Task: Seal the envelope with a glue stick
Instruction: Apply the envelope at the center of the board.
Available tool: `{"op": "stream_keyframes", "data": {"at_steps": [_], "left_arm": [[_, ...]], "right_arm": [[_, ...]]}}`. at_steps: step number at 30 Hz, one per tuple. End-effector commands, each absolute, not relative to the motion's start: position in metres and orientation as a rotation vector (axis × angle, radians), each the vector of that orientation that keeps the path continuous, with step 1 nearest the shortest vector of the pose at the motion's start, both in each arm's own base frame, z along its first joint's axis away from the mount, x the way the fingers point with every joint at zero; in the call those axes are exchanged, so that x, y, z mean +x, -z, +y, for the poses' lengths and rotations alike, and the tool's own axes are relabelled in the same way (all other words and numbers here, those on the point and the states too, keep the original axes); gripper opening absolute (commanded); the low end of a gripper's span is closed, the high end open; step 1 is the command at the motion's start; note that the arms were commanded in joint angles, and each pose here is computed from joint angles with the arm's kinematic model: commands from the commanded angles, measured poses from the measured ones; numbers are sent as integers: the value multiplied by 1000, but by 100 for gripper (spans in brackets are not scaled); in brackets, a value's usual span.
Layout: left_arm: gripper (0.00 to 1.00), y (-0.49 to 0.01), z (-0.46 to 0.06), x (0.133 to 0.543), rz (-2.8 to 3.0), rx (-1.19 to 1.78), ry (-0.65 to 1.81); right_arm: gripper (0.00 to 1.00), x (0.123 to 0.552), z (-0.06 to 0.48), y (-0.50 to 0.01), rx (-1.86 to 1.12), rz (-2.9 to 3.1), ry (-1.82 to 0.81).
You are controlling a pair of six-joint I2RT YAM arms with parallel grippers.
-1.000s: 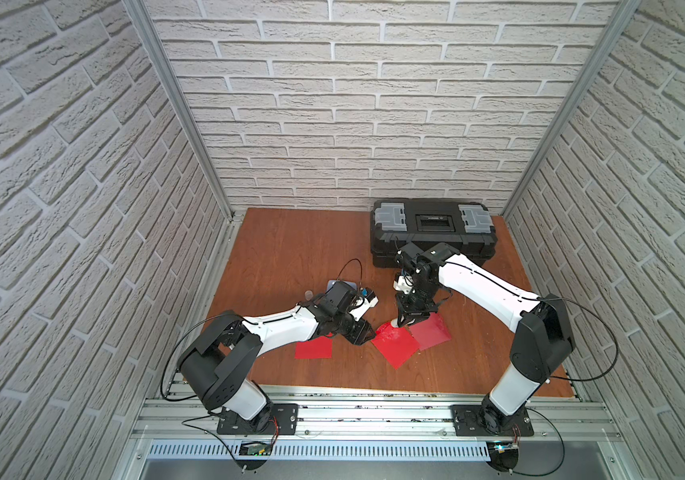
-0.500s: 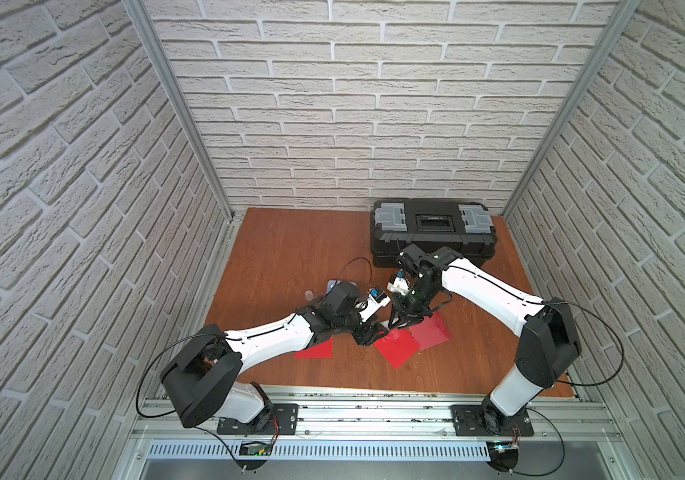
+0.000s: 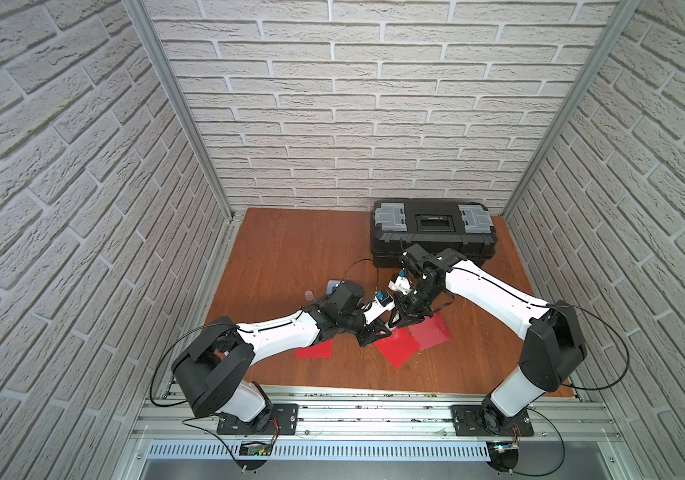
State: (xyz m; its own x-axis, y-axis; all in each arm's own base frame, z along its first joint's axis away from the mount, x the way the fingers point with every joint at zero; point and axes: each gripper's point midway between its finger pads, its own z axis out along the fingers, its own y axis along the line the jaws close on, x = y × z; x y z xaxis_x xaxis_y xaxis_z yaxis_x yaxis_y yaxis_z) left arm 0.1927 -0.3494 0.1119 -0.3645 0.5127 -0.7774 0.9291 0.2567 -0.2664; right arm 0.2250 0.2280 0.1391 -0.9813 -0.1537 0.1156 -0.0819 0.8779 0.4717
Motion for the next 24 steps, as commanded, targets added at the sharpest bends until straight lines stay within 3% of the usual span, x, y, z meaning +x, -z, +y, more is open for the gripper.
{"op": "stream_keyframes", "data": {"at_steps": [1,8,11,13,20,24], "left_arm": [[15,-136,-369,200,1857,1305,990],[3,-137,-370,202,1863,1258,1014],[2,-137,-369,201,1867,1248,1017],[1,-136,-369,202,1872,1243,1015],[0,-134,-369,203,1886,1234,1010],[0,-133,-370,205,1891,1228,1010]], "right_arm": [[3,224,241,-149,179,-2926,794],[9,242,249,-154,192,-3108,782],[31,249,246,-155,137,-3172,788],[39,253,241,-157,86,-3221,785],[43,257,247,-163,-18,-3290,896],[41,257,253,-164,-56,-3295,962]]}}
